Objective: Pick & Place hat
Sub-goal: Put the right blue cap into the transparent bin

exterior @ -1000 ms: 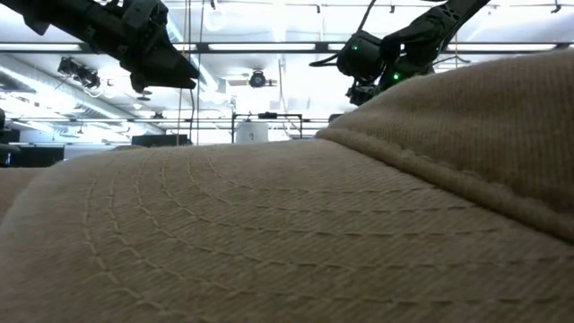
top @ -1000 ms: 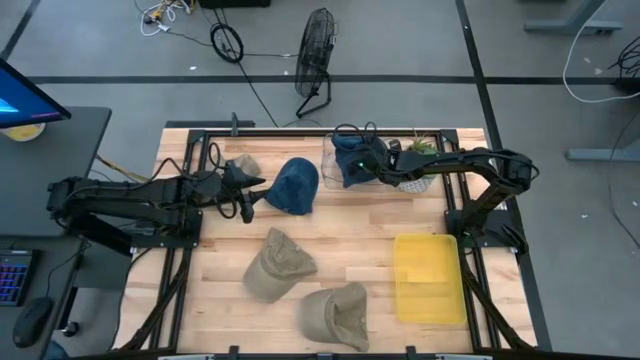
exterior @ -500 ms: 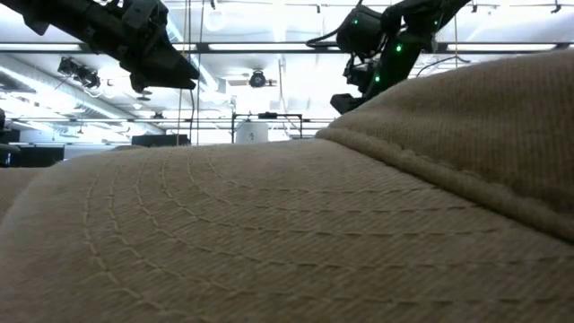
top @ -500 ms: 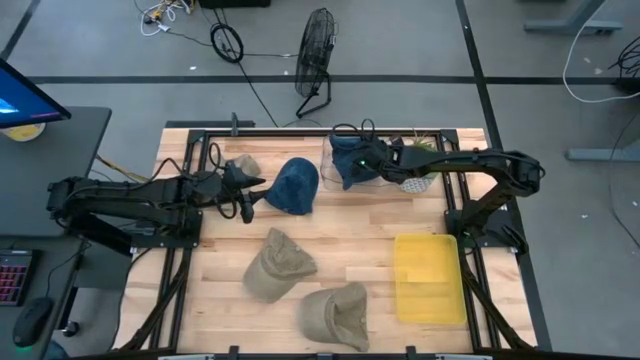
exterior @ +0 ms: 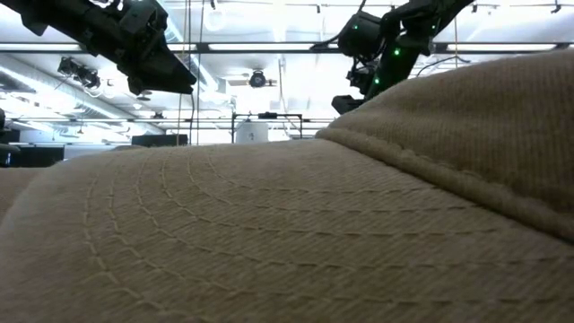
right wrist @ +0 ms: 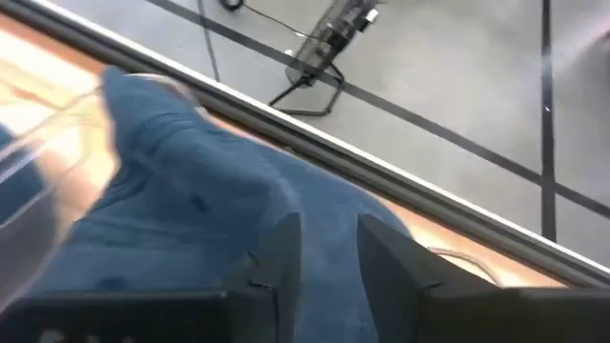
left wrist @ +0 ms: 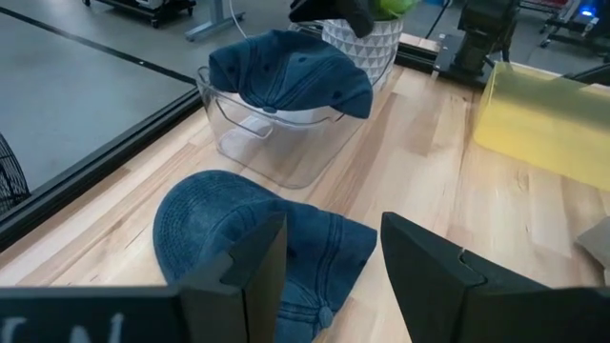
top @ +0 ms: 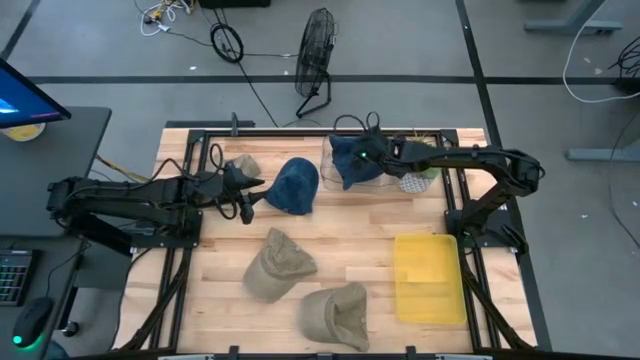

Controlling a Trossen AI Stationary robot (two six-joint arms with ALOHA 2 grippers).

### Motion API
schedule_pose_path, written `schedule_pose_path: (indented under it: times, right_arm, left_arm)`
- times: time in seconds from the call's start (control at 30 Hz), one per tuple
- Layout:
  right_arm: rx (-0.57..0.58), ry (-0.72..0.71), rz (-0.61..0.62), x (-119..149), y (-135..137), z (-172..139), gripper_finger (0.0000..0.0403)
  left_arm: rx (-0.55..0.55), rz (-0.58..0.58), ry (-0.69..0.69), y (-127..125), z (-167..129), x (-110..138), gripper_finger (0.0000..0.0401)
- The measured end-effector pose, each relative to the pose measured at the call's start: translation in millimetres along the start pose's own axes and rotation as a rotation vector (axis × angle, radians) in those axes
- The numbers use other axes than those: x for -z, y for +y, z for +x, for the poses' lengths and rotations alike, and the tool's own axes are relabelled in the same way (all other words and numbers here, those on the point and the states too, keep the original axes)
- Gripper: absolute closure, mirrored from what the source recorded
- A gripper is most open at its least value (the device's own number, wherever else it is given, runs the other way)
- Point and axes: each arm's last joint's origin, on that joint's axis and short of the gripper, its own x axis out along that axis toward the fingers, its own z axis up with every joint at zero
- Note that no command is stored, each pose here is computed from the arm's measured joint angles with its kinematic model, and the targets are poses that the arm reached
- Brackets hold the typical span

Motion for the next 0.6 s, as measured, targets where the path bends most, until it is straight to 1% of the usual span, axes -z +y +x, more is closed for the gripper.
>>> schedule_pose_path:
  times: [0.1,0.27,0.47,0.6]
  right_arm:
    - [0.014,0.009,0.063,0,-4,4,0.0273]
    - [-0.012,0.043,0.144,4,-6,8,0.0253]
    - [-0.044,0.012,0.169,1,-2,7,0.0251]
    - [-0.05,0.03,0.149,6,5,11,0.0258]
  left_arm:
    - [0.0,0.0,0.0,0,0,0,0.0224]
    - [0.0,-0.001,-0.001,0,0,0,0.0224]
    - [0.001,-0.001,-0.001,0,0,0,0.0224]
    - [0.001,-0.001,-0.001,0,0,0,0.0224]
